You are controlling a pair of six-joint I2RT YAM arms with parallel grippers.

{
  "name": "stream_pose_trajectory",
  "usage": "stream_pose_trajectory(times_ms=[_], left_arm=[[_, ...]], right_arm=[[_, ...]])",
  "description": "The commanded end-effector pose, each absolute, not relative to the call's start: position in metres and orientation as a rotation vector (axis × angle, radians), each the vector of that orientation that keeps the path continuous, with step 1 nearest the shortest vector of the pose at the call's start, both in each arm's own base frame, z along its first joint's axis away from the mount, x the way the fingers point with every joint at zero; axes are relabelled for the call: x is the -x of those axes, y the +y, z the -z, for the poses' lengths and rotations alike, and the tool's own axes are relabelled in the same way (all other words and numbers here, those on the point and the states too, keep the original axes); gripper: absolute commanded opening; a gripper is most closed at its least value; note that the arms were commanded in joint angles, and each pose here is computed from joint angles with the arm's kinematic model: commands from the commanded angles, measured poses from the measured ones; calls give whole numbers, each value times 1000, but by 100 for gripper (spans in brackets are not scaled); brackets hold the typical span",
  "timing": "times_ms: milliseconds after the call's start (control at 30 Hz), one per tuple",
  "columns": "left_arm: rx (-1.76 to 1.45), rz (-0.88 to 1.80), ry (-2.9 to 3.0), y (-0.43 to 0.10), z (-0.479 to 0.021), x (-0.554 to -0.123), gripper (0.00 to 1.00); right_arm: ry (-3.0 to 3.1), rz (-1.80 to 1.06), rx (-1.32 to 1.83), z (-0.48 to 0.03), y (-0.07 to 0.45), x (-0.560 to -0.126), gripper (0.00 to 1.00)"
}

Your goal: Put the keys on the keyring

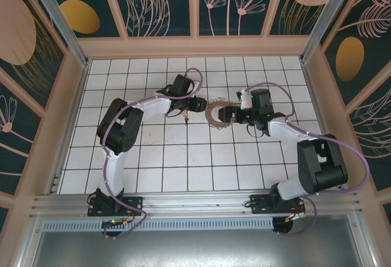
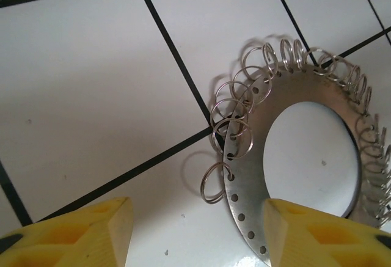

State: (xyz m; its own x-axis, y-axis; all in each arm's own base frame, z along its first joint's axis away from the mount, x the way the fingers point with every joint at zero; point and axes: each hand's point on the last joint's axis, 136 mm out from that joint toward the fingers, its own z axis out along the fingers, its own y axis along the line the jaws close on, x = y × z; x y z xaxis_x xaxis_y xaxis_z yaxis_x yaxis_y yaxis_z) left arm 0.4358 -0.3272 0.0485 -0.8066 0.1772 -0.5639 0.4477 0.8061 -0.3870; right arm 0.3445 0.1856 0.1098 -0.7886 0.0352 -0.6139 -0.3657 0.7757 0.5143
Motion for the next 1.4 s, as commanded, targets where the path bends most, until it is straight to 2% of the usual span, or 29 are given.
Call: stream_pose_trajectory(times_ms=[0,333,500,1033,1367], left_arm=[[-540,717,2486,-333,-40,-437,56],[-599,800,2498,-349,-24,-433,49],[-616,831,2498,-354,-20,-429,41],[-626,866,2495,-363,-13,-426,34],[-632,898,2478,-368,-22,-424,17]], right_arm=[[2280,-897,247,-123,190,-352,99],[2266,-896,231,-123,190,-365,99],[2261,-877,233,-124,188,-364,99],[2265,-841,211,-121,177,-360,99],[2257,-821,178,-122,166,-358,99]])
